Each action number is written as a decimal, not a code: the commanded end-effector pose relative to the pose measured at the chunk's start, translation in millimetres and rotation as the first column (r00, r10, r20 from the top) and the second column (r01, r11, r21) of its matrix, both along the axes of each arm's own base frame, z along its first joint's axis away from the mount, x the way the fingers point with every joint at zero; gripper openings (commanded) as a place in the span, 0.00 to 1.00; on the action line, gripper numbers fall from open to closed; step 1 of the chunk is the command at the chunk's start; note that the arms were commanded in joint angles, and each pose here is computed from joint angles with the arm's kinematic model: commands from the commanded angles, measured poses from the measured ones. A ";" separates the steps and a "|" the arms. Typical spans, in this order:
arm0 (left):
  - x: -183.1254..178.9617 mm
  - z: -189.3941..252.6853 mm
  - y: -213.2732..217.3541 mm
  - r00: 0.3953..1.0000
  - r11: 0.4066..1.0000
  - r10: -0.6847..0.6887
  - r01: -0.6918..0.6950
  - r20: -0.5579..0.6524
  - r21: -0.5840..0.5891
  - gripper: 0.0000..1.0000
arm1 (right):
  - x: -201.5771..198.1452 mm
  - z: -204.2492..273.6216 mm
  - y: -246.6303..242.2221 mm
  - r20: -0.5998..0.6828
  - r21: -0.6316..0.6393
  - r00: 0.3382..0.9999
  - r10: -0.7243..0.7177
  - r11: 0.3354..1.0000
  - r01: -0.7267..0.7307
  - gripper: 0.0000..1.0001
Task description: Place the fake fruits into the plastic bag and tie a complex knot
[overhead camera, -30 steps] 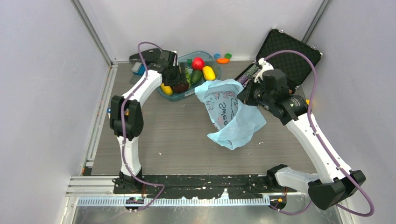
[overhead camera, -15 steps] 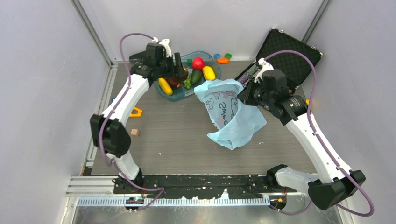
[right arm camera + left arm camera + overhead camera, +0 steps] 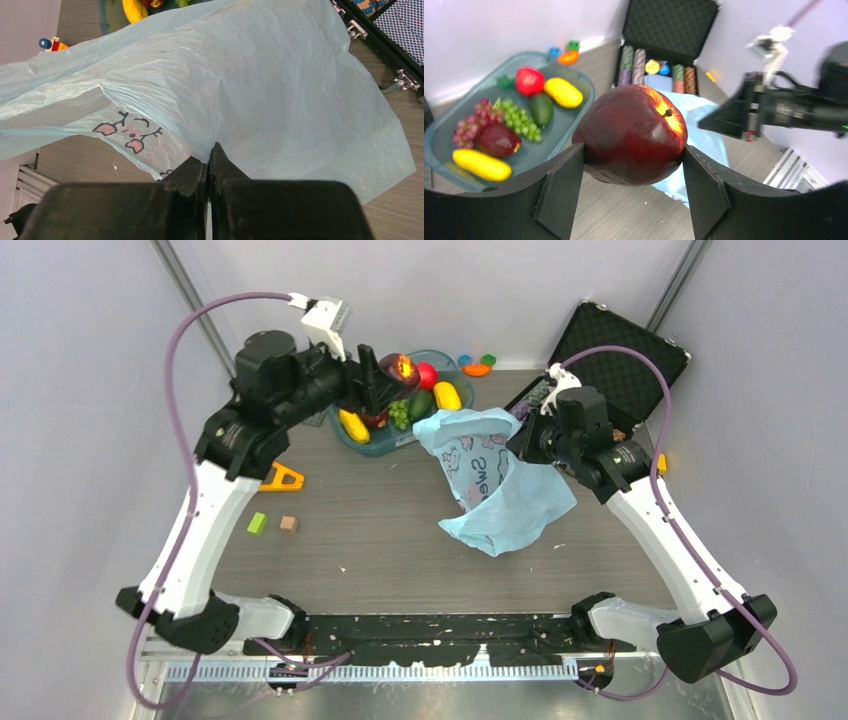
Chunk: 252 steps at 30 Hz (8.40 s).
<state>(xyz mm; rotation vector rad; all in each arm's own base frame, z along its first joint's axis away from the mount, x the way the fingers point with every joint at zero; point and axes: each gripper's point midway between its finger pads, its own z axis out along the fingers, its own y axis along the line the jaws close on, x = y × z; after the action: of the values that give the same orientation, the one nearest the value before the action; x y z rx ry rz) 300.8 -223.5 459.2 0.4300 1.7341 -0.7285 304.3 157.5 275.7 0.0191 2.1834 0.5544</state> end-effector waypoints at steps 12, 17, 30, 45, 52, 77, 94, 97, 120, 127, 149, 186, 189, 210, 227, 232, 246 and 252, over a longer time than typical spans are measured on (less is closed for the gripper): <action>-119.5 3.4 -108.1 0.888 0.888 -0.460 0.460 0.004 -0.011 0.45 | 12.1 9.1 0.4 0.049 -0.010 0.999 -0.002 1.000 0.002 0.05; -117.3 -34.0 -136.5 0.865 0.869 -0.492 0.495 -0.100 0.010 0.45 | 9.3 9.8 1.1 0.051 -0.004 0.999 0.007 1.000 -0.007 0.05; -45.7 -107.8 -127.0 0.956 0.947 -0.257 0.279 -0.141 0.163 0.45 | -5.4 15.9 13.4 0.036 0.019 0.993 0.112 0.993 -0.112 0.05; -24.0 -173.4 -160.3 0.939 0.953 -0.231 0.270 -0.253 0.134 0.44 | -5.0 6.7 26.3 0.024 0.106 0.992 0.122 0.987 -0.123 0.05; -18.9 -206.4 -164.9 0.926 0.949 -0.202 0.266 -0.318 0.170 0.50 | -3.4 -4.5 31.8 0.001 0.137 0.992 0.123 0.983 -0.122 0.05; -32.4 -180.2 -161.1 0.928 0.932 -0.293 0.331 -0.232 0.146 0.89 | 1.7 -13.1 27.7 -0.011 0.117 0.995 0.094 0.989 -0.092 0.05; -86.4 -58.7 -92.2 0.897 0.884 -0.440 0.425 0.036 0.197 0.98 | 8.9 -23.3 19.5 -0.016 0.072 0.999 0.050 0.996 -0.049 0.05; -58.1 -51.9 -65.7 0.953 0.940 -0.302 0.293 0.021 0.176 0.99 | 8.7 -24.3 18.6 -0.017 0.069 0.999 0.047 0.997 -0.045 0.05; 224.7 -196.2 66.4 0.765 0.819 0.573 -0.540 -0.294 0.194 0.72 | 9.9 -21.0 20.6 -0.010 0.081 0.999 0.050 0.996 -0.049 0.05; 263.5 -261.3 64.6 0.685 0.774 0.631 -0.527 -0.363 0.351 0.74 | 9.0 -22.9 19.5 -0.016 0.077 0.999 0.046 0.996 -0.044 0.05; 269.8 -356.8 80.0 0.502 0.755 0.651 -0.505 -0.569 0.419 0.81 | 8.9 -21.3 23.2 -0.013 0.096 0.998 0.058 0.994 -0.056 0.05; 234.2 -247.2 73.5 0.731 0.853 0.505 -0.504 -0.458 0.136 0.41 | 6.3 -14.9 20.2 0.010 0.096 0.999 0.050 0.994 -0.051 0.05; 218.0 -221.0 72.4 0.772 0.866 0.475 -0.494 -0.421 0.071 0.41 | 6.4 -16.4 18.8 0.010 0.087 0.999 0.047 0.995 -0.048 0.05; 14.6 -73.6 20.6 0.991 0.992 0.113 -0.116 -0.069 -0.053 0.39 | 4.0 -15.0 21.9 0.016 0.107 0.998 0.063 0.992 -0.064 0.05; -69.4 -83.6 -106.3 0.927 0.939 -0.341 0.328 -0.154 -0.107 0.41 | -1.1 -6.8 19.5 0.041 0.115 0.997 0.059 0.991 -0.064 0.05; -49.6 -104.6 -109.0 0.920 0.942 -0.337 0.331 -0.200 -0.065 0.42 | -2.5 -4.8 21.7 0.044 0.120 0.996 0.075 0.990 -0.080 0.05; -0.6 -166.5 -109.3 0.918 0.964 -0.264 0.264 -0.295 -0.039 0.39 | -6.0 -1.6 23.0 0.049 0.120 0.994 0.095 0.988 -0.101 0.05; 2.8 -185.0 -121.8 0.909 0.963 -0.263 0.266 -0.323 -0.034 0.38 | -5.9 -2.1 26.0 0.048 0.135 0.994 0.102 0.985 -0.108 0.05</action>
<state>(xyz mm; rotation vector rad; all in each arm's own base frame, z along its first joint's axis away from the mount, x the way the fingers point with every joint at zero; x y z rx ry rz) 298.2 -331.7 262.9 0.5709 2.0926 -1.0095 298.0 180.5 250.5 -0.0083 2.1958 0.7171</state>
